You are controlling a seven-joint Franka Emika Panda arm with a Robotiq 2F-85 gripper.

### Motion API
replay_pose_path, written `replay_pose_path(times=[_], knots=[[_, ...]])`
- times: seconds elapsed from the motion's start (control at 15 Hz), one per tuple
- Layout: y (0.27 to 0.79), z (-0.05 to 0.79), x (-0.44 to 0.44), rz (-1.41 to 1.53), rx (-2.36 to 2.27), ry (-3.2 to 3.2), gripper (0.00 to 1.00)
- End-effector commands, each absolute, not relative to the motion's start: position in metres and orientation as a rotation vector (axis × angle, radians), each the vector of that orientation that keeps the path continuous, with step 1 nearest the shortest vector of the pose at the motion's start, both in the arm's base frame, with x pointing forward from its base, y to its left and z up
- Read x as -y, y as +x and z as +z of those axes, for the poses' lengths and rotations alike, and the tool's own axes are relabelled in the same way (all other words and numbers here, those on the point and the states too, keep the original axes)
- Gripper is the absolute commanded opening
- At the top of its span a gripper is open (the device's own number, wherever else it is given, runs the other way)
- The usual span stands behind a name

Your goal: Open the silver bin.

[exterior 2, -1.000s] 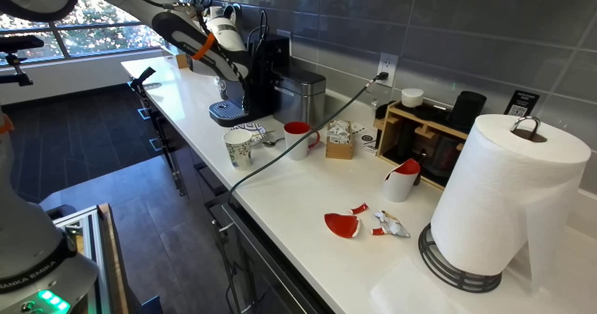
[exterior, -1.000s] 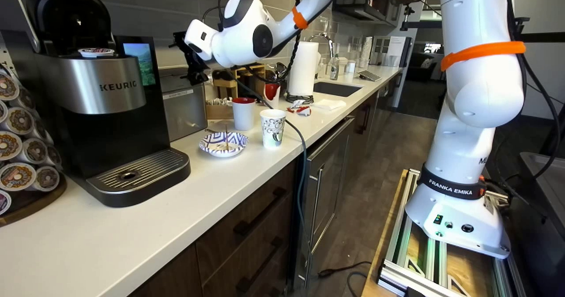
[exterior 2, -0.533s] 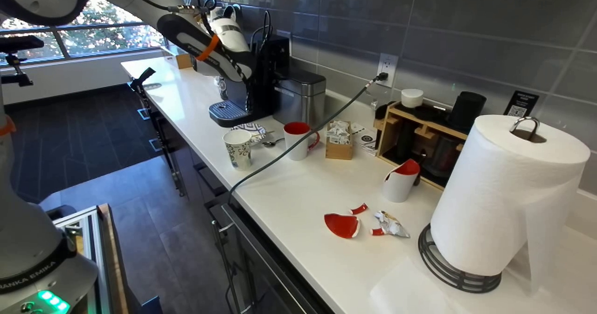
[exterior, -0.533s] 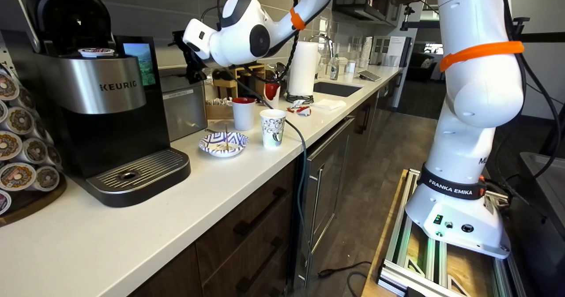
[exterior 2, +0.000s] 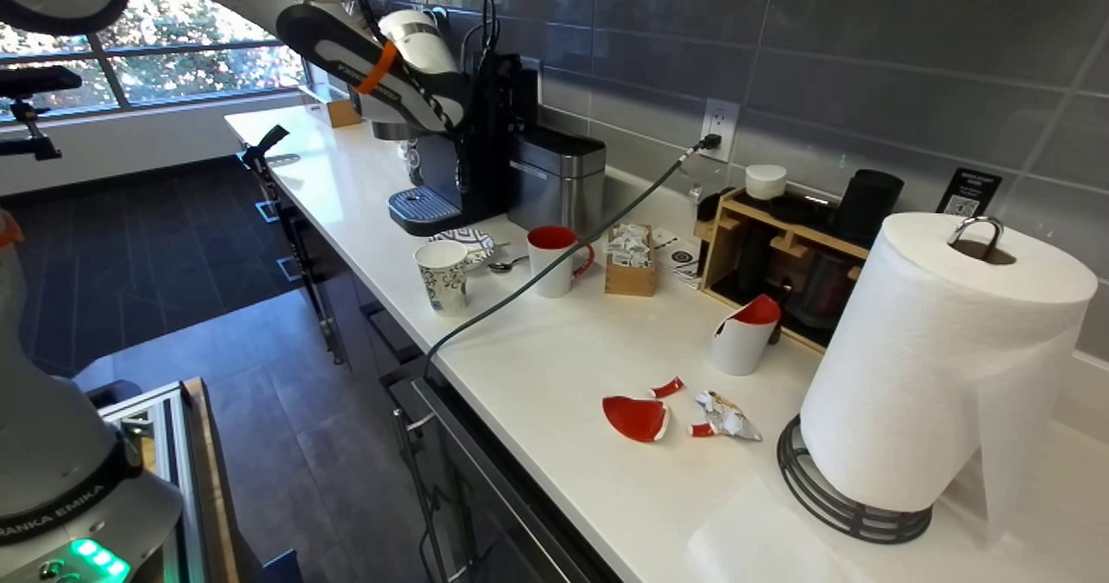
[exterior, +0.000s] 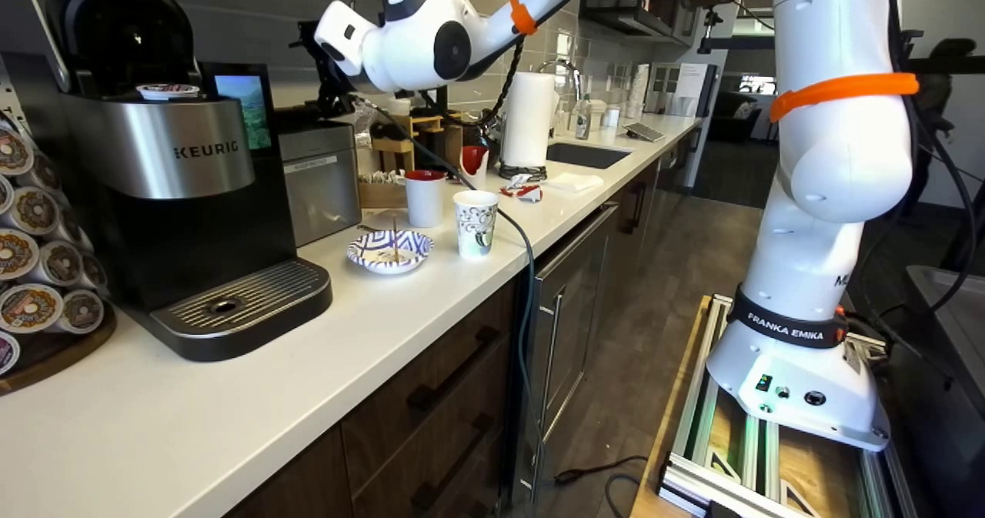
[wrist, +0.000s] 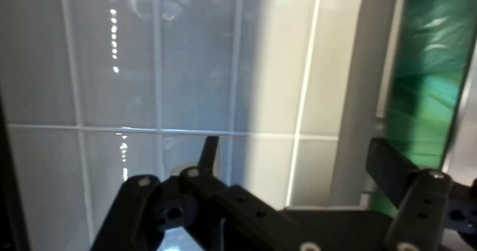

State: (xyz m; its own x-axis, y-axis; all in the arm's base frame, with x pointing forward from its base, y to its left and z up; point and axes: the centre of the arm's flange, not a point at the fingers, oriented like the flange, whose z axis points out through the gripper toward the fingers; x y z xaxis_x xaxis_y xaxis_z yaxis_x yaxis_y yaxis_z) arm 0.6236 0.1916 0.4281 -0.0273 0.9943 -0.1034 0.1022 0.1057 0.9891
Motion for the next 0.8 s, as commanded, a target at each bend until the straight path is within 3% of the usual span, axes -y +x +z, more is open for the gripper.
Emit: replay_pose_path(times=[0.0,0.27,0.73], knots=[[0.618,0.457,-0.181,1.151,-1.225,1.152,1.0],[0.632,0.47,-0.192,1.13,-1.21,1.141,1.0],[0.606,0.418,-0.176,1.043,-1.528,1.199,1.0]])
